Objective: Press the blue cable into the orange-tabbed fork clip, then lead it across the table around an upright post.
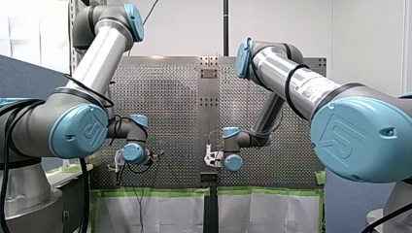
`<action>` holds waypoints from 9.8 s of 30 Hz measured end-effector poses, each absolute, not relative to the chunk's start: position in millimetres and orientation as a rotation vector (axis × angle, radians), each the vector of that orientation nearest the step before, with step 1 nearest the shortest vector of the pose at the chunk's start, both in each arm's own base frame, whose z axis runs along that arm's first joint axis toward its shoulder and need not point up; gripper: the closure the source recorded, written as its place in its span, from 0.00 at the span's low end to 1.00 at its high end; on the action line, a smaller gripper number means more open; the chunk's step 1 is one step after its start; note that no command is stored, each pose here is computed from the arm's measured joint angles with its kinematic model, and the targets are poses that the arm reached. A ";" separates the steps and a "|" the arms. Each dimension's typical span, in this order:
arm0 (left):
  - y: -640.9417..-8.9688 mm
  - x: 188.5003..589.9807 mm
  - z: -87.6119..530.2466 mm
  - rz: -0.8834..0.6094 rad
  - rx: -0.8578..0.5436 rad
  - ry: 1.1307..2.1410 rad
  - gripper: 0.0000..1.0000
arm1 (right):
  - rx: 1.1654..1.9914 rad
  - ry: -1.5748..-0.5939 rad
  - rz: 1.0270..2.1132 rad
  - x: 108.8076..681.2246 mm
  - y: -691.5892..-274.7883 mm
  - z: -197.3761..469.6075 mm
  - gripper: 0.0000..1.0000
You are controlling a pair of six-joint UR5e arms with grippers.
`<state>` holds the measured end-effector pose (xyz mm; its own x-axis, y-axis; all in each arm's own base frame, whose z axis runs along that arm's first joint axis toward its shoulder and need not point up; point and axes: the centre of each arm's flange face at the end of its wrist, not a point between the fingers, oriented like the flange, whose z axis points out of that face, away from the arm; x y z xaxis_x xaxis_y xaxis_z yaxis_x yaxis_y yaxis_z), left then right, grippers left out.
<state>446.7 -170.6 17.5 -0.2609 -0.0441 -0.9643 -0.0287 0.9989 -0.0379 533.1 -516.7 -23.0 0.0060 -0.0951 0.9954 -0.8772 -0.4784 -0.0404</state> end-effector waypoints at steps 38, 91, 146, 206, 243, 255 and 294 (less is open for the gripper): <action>-182.7 441.3 17.3 0.032 0.073 1.843 0.00 | 1.659 -1.005 1.546 534.1 -514.6 -28.2 1.00; -277.8 439.3 40.5 -0.062 0.004 1.767 0.00 | 1.671 -1.003 1.548 534.1 -513.3 -32.6 1.00; -294.9 515.5 30.6 0.058 -0.012 1.796 0.00 | 1.680 -1.009 1.551 532.4 -517.7 -33.0 1.00; -301.5 552.1 9.8 0.097 0.024 1.848 0.00 | 1.694 -1.034 1.517 520.5 -522.1 -56.4 1.00; -307.7 546.4 9.4 0.135 0.066 1.854 1.00 | 1.694 -1.038 1.512 518.8 -525.9 -56.6 1.00; -318.9 539.7 33.3 0.132 0.099 1.860 1.00 | 1.685 -1.030 1.471 520.6 -535.4 -13.6 1.00; -364.2 500.1 264.0 -0.071 -0.035 1.594 1.00 | 1.565 -0.937 1.556 515.9 -529.2 243.5 1.00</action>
